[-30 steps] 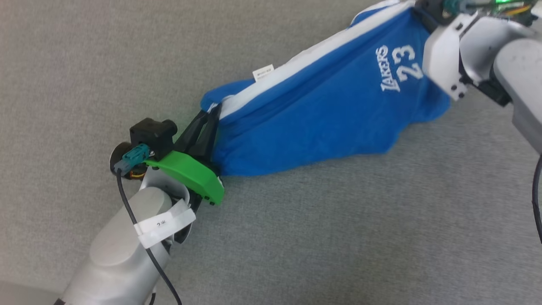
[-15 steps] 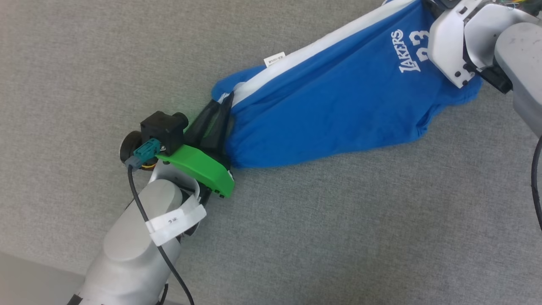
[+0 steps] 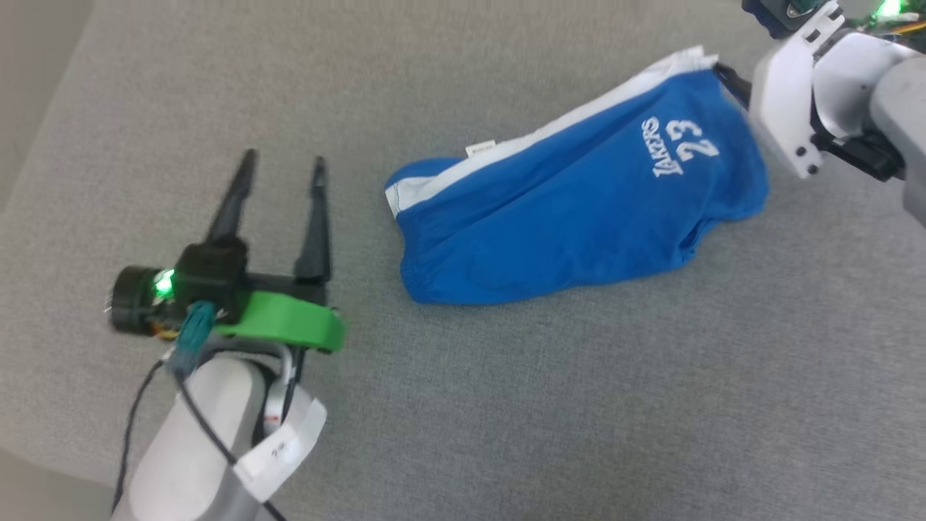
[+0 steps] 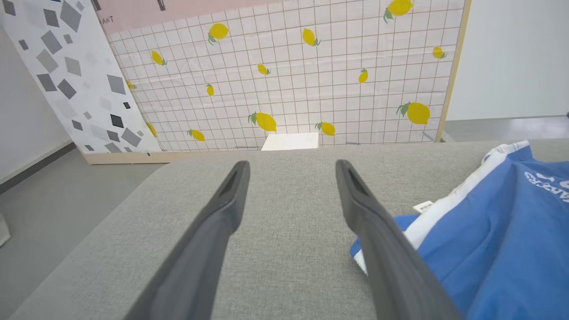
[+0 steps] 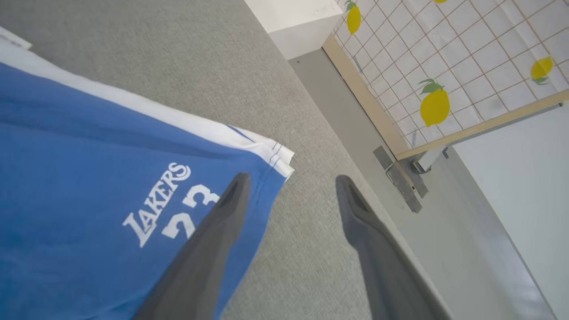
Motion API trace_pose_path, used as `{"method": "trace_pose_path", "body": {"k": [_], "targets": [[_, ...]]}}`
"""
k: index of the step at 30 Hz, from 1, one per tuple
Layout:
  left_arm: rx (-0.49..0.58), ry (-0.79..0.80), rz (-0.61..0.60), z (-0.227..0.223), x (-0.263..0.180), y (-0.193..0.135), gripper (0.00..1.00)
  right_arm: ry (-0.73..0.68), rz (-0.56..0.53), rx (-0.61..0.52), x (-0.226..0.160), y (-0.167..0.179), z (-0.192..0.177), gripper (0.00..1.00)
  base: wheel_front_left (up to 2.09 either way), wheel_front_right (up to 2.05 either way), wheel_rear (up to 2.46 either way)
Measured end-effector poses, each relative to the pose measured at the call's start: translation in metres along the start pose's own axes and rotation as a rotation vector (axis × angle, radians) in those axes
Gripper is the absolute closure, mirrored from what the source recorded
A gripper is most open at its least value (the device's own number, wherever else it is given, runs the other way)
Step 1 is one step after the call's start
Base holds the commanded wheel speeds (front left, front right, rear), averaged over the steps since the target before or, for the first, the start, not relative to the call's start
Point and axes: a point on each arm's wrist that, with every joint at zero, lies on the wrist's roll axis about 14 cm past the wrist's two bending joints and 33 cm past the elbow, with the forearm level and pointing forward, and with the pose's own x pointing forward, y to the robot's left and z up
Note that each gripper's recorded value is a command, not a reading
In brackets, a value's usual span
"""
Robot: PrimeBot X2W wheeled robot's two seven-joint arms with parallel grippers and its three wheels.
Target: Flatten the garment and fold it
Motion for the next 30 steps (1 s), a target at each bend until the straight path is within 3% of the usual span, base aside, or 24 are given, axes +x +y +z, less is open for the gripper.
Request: {"method": "trace_pose_path", "body": {"k": [6,12,21,26,30], "targets": [[0.046,-0.102,0.132,0.037,-0.022,0.029,0.0,0.257,0.027,0.003,-0.038,-0.003,-0.013,0.0,0.0,0.0,0.0],[0.083,-0.11,0.243,0.041,-0.04,0.052,0.0,0.46,0.085,0.025,-0.043,0.003,-0.034,0.0,0.0,0.0,0.0],[0.037,-0.052,0.295,0.023,-0.052,0.06,0.0,0.553,0.15,0.125,-0.002,0.012,-0.054,0.0,0.0,0.0,0.0],[0.026,0.007,0.347,0.005,-0.061,0.08,0.0,0.621,0.228,0.147,0.023,0.04,-0.083,0.0,0.0,0.0,0.0],[0.047,0.055,0.352,-0.008,-0.066,0.088,0.0,0.611,0.25,0.155,0.032,0.047,-0.085,0.0,0.0,0.0,0.0]]}}
